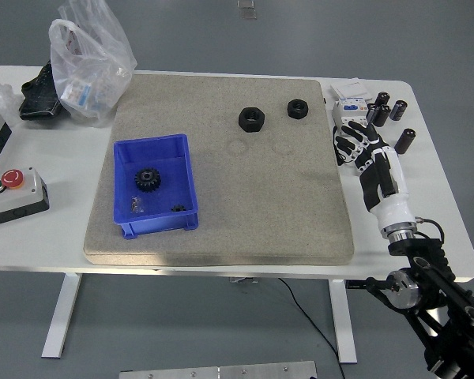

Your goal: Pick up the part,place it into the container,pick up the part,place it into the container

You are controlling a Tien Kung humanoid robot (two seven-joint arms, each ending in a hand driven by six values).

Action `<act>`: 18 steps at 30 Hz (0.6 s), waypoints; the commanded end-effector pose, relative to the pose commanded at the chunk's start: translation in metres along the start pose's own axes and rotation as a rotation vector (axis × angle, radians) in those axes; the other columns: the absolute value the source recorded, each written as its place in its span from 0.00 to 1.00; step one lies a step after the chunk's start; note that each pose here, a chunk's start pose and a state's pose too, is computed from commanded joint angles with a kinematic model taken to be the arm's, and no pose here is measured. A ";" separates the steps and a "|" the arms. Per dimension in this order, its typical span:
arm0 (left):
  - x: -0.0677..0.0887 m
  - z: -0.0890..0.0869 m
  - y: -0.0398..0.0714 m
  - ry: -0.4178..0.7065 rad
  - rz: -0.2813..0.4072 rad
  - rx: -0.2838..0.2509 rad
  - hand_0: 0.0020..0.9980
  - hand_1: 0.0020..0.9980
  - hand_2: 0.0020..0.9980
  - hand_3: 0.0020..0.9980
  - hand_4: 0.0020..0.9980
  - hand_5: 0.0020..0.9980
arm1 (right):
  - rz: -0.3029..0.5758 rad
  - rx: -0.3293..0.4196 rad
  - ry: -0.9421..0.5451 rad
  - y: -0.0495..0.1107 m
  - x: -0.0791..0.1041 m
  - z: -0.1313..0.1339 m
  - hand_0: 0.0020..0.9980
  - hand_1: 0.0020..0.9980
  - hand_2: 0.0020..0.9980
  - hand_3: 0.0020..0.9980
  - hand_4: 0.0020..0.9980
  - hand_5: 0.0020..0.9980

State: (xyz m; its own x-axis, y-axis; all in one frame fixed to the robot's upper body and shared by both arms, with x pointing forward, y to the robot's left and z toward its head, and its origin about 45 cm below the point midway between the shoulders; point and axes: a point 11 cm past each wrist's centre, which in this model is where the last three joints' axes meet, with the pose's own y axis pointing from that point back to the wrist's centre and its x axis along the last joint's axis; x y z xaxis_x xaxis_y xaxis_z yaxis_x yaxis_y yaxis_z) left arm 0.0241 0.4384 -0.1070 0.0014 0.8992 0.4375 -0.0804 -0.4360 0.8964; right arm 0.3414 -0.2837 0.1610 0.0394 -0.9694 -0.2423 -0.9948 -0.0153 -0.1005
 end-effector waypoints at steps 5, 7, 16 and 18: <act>0.001 -0.005 0.000 0.001 0.002 0.013 0.67 0.54 0.54 0.63 0.63 0.24 | 0.005 -0.003 -0.014 0.000 0.000 0.000 0.81 0.71 0.73 0.70 0.87 0.75; 0.001 -0.007 0.000 0.003 0.003 0.016 0.67 0.54 0.54 0.63 0.63 0.24 | 0.000 -0.003 -0.012 -0.001 -0.001 -0.001 0.81 0.71 0.73 0.70 0.87 0.75; 0.001 -0.007 0.000 0.005 0.000 0.016 0.66 0.59 0.57 0.63 0.63 0.24 | -0.041 -0.039 0.009 -0.002 -0.008 0.003 0.90 0.80 0.80 0.76 0.98 1.00; 0.001 -0.007 0.000 0.005 0.000 0.016 0.66 0.59 0.57 0.63 0.63 0.24 | -0.069 -0.062 0.023 -0.002 -0.010 0.004 0.90 0.80 0.80 0.76 0.98 1.00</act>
State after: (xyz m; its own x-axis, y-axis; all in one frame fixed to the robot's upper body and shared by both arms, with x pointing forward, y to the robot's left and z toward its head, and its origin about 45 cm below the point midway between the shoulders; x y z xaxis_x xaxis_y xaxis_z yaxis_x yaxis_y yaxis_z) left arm 0.0168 0.4392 -0.1073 -0.0040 0.8993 0.4373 -0.0642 -0.4367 0.8973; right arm 0.3436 -0.2725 0.1594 0.1067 -0.9708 -0.2147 -0.9937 -0.0968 -0.0561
